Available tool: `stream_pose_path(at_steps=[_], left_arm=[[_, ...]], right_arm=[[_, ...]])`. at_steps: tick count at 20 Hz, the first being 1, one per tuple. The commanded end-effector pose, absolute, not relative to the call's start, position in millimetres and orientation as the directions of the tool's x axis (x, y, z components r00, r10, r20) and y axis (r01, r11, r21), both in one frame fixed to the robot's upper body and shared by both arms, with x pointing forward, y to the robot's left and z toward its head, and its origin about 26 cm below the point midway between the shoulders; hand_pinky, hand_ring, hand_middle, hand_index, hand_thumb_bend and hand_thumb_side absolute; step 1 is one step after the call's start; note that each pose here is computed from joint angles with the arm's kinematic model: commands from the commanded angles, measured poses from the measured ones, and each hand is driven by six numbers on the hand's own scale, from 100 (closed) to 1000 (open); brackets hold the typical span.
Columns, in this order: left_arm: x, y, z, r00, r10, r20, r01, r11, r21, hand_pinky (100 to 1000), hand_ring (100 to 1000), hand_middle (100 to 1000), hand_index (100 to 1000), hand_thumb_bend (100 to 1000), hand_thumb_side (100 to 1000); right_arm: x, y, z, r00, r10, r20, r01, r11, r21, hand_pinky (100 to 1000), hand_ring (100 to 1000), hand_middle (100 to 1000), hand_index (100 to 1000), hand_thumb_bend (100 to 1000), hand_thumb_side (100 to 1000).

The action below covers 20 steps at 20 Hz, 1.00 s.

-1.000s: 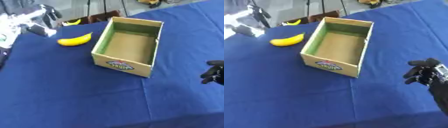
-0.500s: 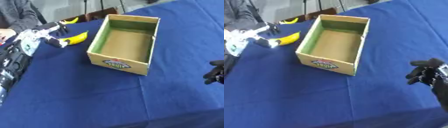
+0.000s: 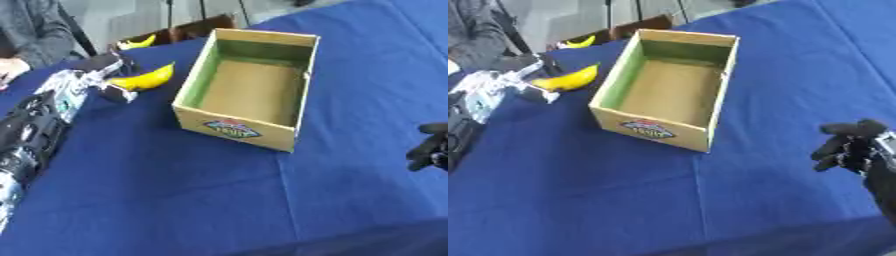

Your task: Pick up objects on the table and place them in the box.

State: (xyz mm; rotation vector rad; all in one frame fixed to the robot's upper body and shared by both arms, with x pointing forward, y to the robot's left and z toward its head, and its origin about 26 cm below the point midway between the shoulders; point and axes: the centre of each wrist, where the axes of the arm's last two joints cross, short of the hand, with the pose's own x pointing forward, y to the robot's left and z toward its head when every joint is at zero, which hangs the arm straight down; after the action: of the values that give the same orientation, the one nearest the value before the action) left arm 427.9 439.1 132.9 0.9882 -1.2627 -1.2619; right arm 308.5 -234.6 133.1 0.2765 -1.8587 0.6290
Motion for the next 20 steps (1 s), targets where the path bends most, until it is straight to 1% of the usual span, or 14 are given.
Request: stream_pose_path(at_steps=[1,4,8,9,12,15,16,17,19,20], left_arm=[[429,446,145,-0.101,-0.995,0.023,0.085,0.015,0.996,701,730,725,802,241,203],[429,446,138,-0.107,-0.993,-0.055,0.099,-0.065,0.993,701,730,723,799,241,206],[428,447,133,-0.112,-0.99,-0.081,0.112,-0.093,0.989,694,722,717,796,237,207],[428,447,131,-0.114,-0.99,-0.08,0.114,-0.093,0.989,663,690,688,776,211,204],[428,446,129,-0.12,-0.99,-0.077,0.12,-0.091,0.988,647,672,672,761,186,202],[428,446,127,-0.125,-0.99,-0.069,0.12,-0.084,0.989,606,616,614,714,100,200],[428,446,127,-0.126,-0.99,-0.065,0.118,-0.08,0.99,603,612,610,711,100,201],[428,446,127,-0.126,-0.99,-0.061,0.116,-0.076,0.99,585,589,586,689,100,217],[428,447,128,-0.126,-0.991,-0.049,0.102,-0.062,0.993,570,571,565,669,100,245],[427,447,128,-0.126,-0.991,-0.044,0.095,-0.057,0.994,568,567,561,665,100,245]], right_arm=[[308,-235,144,-0.411,0.117,0.904,-0.466,0.825,-0.319,549,607,513,756,100,1000],[308,-235,144,-0.411,0.116,0.904,-0.465,0.826,-0.318,549,607,513,756,100,1000],[308,-236,144,-0.412,0.117,0.904,-0.462,0.828,-0.318,549,607,513,755,100,1000],[308,-236,144,-0.412,0.117,0.904,-0.462,0.828,-0.318,549,607,513,756,100,1000],[308,-236,143,-0.412,0.118,0.904,-0.461,0.829,-0.318,549,607,513,755,100,1000],[308,-236,143,-0.412,0.118,0.904,-0.46,0.829,-0.318,549,607,513,755,100,1000],[308,-236,143,-0.412,0.118,0.904,-0.459,0.83,-0.318,549,607,513,755,100,1000],[308,-236,143,-0.412,0.118,0.904,-0.459,0.83,-0.317,549,607,513,755,100,1000],[308,-236,143,-0.411,0.117,0.904,-0.459,0.83,-0.316,549,607,513,755,100,1000],[308,-236,143,-0.411,0.117,0.904,-0.459,0.83,-0.316,549,607,513,755,100,1000]])
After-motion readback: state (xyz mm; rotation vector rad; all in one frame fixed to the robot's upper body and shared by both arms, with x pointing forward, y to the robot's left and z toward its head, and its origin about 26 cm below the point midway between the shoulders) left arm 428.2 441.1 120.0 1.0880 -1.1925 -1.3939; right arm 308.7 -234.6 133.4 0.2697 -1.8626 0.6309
